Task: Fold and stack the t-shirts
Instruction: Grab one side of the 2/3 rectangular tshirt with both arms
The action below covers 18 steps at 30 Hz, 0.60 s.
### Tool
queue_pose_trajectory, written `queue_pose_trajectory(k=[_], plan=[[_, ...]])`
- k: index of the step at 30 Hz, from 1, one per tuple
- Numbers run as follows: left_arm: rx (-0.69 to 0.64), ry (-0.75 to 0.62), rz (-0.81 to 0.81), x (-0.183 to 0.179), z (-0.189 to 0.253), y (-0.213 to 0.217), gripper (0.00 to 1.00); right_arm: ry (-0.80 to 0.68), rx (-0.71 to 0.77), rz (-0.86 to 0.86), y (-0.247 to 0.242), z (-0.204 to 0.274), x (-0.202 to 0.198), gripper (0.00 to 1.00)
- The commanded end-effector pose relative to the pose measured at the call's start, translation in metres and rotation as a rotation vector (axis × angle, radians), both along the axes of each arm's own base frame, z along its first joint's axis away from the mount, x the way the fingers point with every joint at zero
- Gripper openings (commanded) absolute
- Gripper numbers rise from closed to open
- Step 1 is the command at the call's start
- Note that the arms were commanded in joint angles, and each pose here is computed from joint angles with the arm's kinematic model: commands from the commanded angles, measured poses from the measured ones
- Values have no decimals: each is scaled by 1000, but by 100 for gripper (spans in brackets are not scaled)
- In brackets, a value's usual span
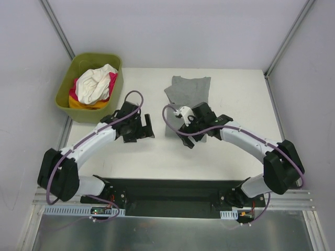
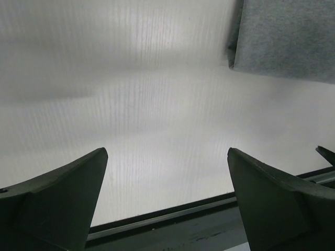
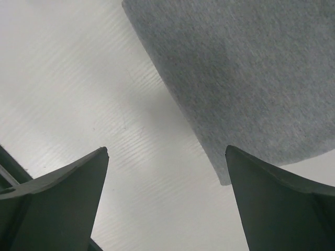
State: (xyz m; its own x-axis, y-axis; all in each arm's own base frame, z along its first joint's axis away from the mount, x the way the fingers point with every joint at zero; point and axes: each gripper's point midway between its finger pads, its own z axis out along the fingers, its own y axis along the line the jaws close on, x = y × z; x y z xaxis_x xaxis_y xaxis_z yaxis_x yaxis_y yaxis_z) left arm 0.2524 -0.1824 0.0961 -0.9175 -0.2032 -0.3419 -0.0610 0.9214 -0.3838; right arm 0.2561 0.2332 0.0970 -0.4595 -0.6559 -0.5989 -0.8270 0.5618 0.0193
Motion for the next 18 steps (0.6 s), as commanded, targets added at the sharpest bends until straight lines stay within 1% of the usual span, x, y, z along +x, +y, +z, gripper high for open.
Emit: queue_pose_trajectory(k=[1, 3, 4, 6, 7, 9, 10, 12, 13, 14, 15, 16, 17, 18], plan=[[3, 10, 125, -23, -4, 27, 99, -61, -172, 84, 3, -15, 4, 99], [2, -2, 167, -27, -2, 38, 99, -66, -225, 94, 5, -23, 2, 95], [10, 11, 189, -33, -7, 43, 99, -89, -260, 65, 3, -22, 10, 93], [24, 1, 231, -36, -5, 56, 99, -75, -296, 55, 1, -31, 14, 89], [31, 6, 248, -39, -7, 61, 99, -89, -303, 48, 2, -29, 19, 84], [33, 1, 280, -40, -6, 70, 99, -78, -333, 54, 2, -40, 22, 79], [55, 0, 306, -41, -9, 77, 99, -78, -345, 53, 2, -42, 24, 76], [62, -4, 338, -41, -9, 84, 99, -65, -367, 50, 3, -51, 28, 72], [65, 5, 344, -42, -12, 86, 99, -67, -384, 43, 2, -55, 31, 68], [67, 11, 347, -43, -13, 87, 99, -71, -391, 39, 3, -57, 34, 66], [69, 13, 350, -42, -13, 88, 99, -60, -406, 40, 3, -63, 34, 61], [70, 11, 355, -41, -13, 90, 99, -59, -412, 32, 2, -65, 34, 53], [74, 15, 355, -42, -13, 90, 99, -55, -413, 28, 2, -66, 34, 50], [77, 15, 356, -41, -13, 91, 99, -45, -420, 30, 0, -68, 33, 43]])
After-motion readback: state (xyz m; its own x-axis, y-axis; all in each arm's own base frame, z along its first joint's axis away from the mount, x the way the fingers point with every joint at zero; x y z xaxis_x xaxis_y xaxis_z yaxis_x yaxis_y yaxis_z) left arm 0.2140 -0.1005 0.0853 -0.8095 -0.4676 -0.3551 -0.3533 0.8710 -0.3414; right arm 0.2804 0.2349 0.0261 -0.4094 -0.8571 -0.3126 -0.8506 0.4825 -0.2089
